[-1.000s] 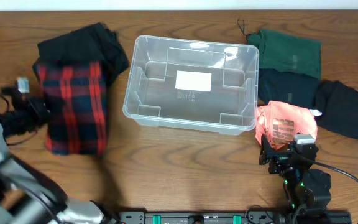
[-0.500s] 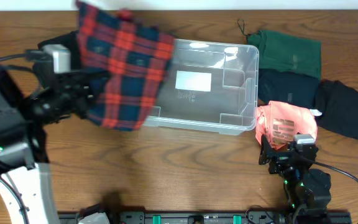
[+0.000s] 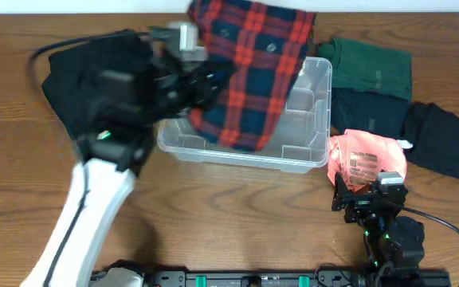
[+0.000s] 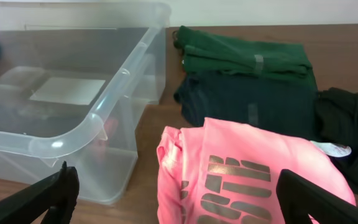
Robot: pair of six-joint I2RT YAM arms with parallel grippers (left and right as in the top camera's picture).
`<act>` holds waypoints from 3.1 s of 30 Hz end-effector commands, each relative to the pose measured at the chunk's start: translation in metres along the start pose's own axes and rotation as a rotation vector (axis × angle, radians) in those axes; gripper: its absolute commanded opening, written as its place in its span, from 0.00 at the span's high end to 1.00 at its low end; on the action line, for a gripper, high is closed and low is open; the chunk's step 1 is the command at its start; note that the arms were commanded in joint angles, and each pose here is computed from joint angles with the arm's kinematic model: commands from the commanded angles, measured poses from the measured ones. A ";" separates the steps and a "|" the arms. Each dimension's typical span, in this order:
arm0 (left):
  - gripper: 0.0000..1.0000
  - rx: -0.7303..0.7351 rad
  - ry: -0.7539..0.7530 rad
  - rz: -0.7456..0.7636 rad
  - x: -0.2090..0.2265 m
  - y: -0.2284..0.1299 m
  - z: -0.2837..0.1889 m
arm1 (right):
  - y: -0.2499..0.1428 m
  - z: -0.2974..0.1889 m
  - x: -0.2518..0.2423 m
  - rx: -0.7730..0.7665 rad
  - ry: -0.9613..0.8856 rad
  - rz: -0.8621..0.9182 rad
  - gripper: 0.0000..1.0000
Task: Pack container
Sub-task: 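Lift the plaid shirt with the left gripper and carry it into the bin, then open the left gripper to release the plaid shirt and withdraw, then move the left gripper to the black garment and grasp it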
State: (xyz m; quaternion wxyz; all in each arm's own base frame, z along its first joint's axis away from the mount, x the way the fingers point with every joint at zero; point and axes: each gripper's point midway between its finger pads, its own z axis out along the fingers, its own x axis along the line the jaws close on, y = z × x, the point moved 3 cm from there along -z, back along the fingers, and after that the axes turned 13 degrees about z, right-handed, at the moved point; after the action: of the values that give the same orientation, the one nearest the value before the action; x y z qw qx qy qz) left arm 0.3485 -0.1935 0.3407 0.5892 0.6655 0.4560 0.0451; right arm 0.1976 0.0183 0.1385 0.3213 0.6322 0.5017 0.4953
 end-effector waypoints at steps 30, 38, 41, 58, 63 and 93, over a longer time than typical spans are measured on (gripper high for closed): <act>0.83 0.396 0.255 -0.397 0.072 -0.159 0.140 | 0.000 0.000 0.000 -0.004 0.002 0.007 0.01; 0.39 0.426 0.246 -0.278 0.080 -0.167 0.143 | 0.000 0.000 0.000 -0.004 0.002 0.007 0.01; 0.35 0.397 0.220 -0.251 0.080 -0.151 0.134 | 0.000 0.000 0.000 -0.004 0.002 0.007 0.01; 0.20 -0.071 0.634 -0.358 0.222 -0.007 -0.108 | 0.000 0.000 0.000 -0.004 0.002 0.007 0.01; 0.11 -0.067 0.815 -0.574 0.294 -0.046 -0.180 | 0.000 0.000 0.000 -0.004 0.002 0.007 0.01; 0.09 0.073 0.520 -0.808 0.437 -0.206 -0.148 | 0.000 0.000 0.000 -0.004 0.002 0.007 0.01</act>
State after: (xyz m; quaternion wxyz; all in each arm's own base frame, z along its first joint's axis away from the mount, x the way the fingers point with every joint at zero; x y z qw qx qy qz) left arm 0.4005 0.2040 0.0467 0.4359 0.4083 0.8020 -0.0056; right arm 0.1976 0.0183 0.1385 0.3213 0.6322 0.5017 0.4953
